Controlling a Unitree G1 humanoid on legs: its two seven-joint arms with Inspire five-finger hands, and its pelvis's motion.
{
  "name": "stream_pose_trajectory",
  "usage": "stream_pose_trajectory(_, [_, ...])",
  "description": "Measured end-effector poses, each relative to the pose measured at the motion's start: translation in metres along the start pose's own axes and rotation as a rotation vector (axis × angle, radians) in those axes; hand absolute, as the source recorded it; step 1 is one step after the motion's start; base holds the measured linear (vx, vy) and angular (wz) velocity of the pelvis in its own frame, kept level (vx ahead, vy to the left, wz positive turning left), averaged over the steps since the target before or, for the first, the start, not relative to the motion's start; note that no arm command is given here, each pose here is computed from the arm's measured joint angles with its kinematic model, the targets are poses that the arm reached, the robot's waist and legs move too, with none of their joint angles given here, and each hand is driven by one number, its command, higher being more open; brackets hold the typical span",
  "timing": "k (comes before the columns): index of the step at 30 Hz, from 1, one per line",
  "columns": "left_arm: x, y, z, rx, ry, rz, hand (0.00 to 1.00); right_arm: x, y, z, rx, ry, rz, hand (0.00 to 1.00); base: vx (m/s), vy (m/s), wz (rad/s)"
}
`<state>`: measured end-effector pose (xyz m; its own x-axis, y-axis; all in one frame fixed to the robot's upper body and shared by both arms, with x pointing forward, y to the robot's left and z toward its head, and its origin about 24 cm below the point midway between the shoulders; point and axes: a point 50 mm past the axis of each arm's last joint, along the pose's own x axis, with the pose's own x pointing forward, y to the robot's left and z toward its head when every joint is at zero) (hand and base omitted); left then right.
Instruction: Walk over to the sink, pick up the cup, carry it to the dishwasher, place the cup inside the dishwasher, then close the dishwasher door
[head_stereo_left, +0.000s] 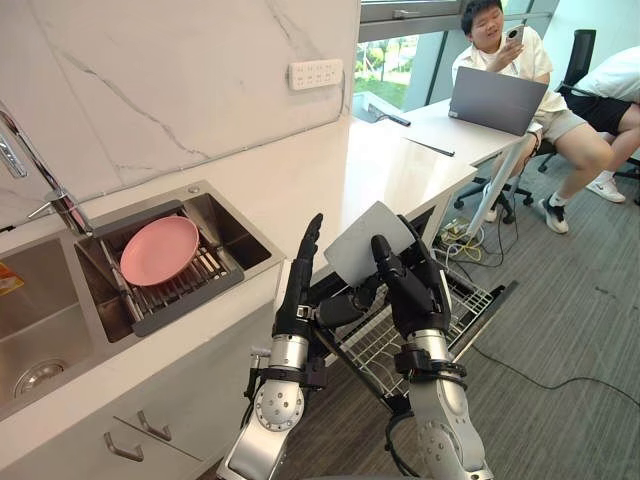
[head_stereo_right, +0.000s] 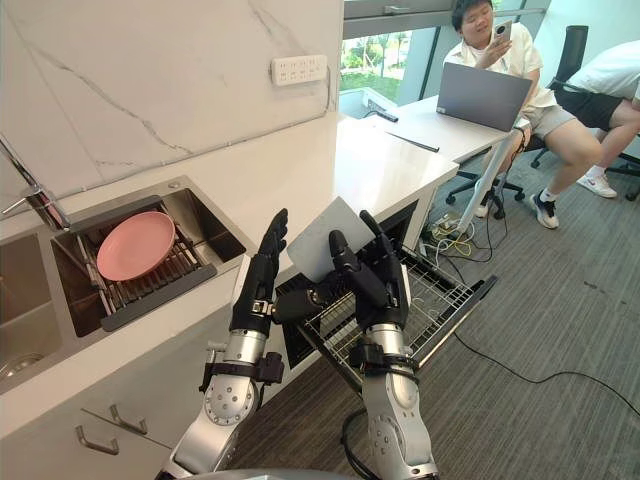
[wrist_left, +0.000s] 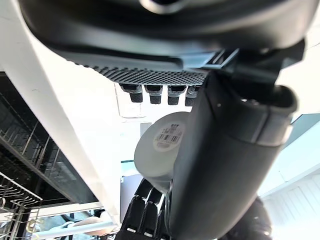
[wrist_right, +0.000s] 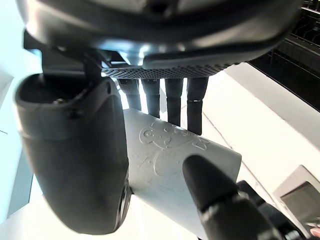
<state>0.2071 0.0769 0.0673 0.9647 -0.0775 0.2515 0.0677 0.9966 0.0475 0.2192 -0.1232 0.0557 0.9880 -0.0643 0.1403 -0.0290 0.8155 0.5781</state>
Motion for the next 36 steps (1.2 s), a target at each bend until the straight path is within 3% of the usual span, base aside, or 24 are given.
stream_pose_trajectory(5, [-0.001,0.014,0.000,-0.048,0.012,0.048,1.00,0.002,-0.009,0.010,-0.047,-0.042,-0.033,0.00,0.00,0.000,0.00])
stream_pose_trajectory(14, [-0.024,0.065,-0.013,-0.201,0.113,0.270,1.00,0.001,-0.033,0.045,-0.166,-0.185,-0.146,0.00,0.00,0.000,0.02])
stream_pose_trajectory(26, [-0.049,0.054,-0.032,-0.388,0.226,0.135,1.00,-0.014,-0.043,0.045,-0.193,-0.167,-0.193,0.00,0.00,-0.013,0.04])
stream_pose_trajectory(31, [-0.053,0.052,-0.038,-0.383,0.235,0.066,1.00,-0.014,-0.042,0.044,-0.213,-0.160,-0.175,0.00,-0.01,-0.003,0.01])
stream_pose_trajectory(36, [-0.069,0.045,-0.063,-0.365,0.361,0.002,1.00,-0.013,-0.041,0.044,-0.222,-0.160,-0.154,0.00,0.00,0.000,0.00])
